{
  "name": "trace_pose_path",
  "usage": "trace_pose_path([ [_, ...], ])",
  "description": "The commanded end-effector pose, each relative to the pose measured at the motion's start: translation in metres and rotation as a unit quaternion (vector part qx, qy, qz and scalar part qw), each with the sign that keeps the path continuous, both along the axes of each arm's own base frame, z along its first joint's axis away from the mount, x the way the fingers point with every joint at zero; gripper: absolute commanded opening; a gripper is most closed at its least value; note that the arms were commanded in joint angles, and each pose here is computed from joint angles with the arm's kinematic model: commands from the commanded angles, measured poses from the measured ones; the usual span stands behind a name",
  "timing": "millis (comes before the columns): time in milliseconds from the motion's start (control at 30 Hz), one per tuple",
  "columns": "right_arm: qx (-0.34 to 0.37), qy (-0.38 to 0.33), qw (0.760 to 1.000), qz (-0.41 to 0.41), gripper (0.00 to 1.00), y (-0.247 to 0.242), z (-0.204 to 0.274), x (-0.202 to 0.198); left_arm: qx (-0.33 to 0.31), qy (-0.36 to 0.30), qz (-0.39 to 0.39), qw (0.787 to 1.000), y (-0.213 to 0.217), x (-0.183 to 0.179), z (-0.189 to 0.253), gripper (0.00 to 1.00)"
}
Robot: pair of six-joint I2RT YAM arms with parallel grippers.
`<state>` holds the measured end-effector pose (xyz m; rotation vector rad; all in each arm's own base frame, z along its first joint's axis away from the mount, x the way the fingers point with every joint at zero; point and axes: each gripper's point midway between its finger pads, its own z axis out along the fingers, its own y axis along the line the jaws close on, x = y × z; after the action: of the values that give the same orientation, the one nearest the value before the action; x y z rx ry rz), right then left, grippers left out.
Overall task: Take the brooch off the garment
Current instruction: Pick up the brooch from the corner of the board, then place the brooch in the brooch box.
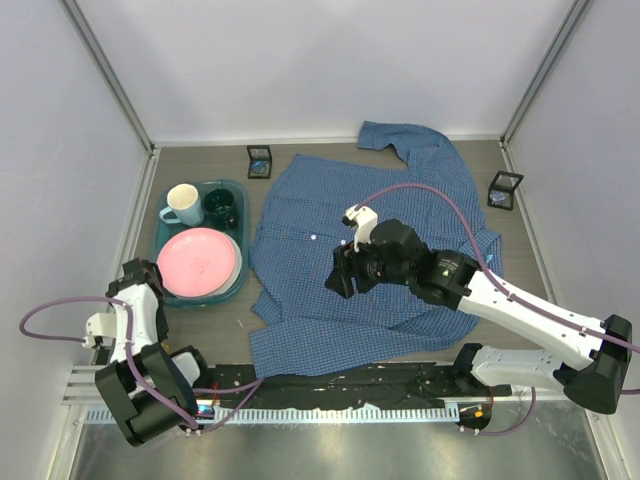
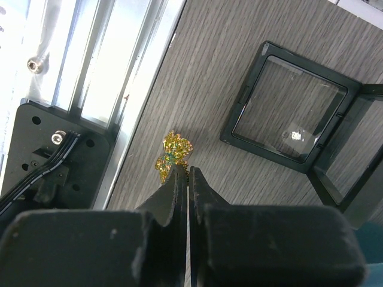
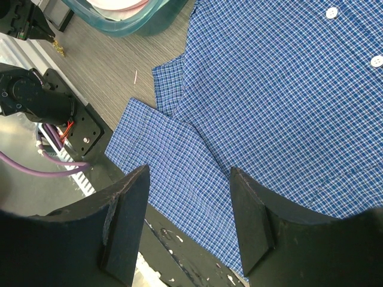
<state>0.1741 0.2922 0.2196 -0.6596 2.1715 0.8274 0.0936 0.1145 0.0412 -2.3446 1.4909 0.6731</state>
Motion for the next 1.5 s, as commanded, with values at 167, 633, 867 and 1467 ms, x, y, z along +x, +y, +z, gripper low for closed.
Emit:
trace_pose_path([
  [167, 0.023, -0.005, 1.0, 0.001, 0.61, 0.007, 0.008, 0.003, 0.013, 0.012, -0.001, 1.0, 0.004, -0.006, 0.018, 0.0],
  [633, 0.023, 0.001, 1.0, 0.001, 0.61, 0.009, 0.005, 0.003, 0.038, 0.033, -0.006, 0.999, 0.012, -0.014, 0.039, 0.0],
  [867, 0.026, 0.003, 1.0, 0.004, 0.61, 0.011, 0.006, 0.002, 0.063, 0.034, -0.016, 0.997, 0.023, -0.009, 0.057, 0.0],
  [1467, 0.028, -0.007, 1.0, -0.006, 0.61, 0.008, 0.011, 0.005, 0.097, 0.085, -0.068, 0.989, 0.058, 0.02, 0.057, 0.0],
])
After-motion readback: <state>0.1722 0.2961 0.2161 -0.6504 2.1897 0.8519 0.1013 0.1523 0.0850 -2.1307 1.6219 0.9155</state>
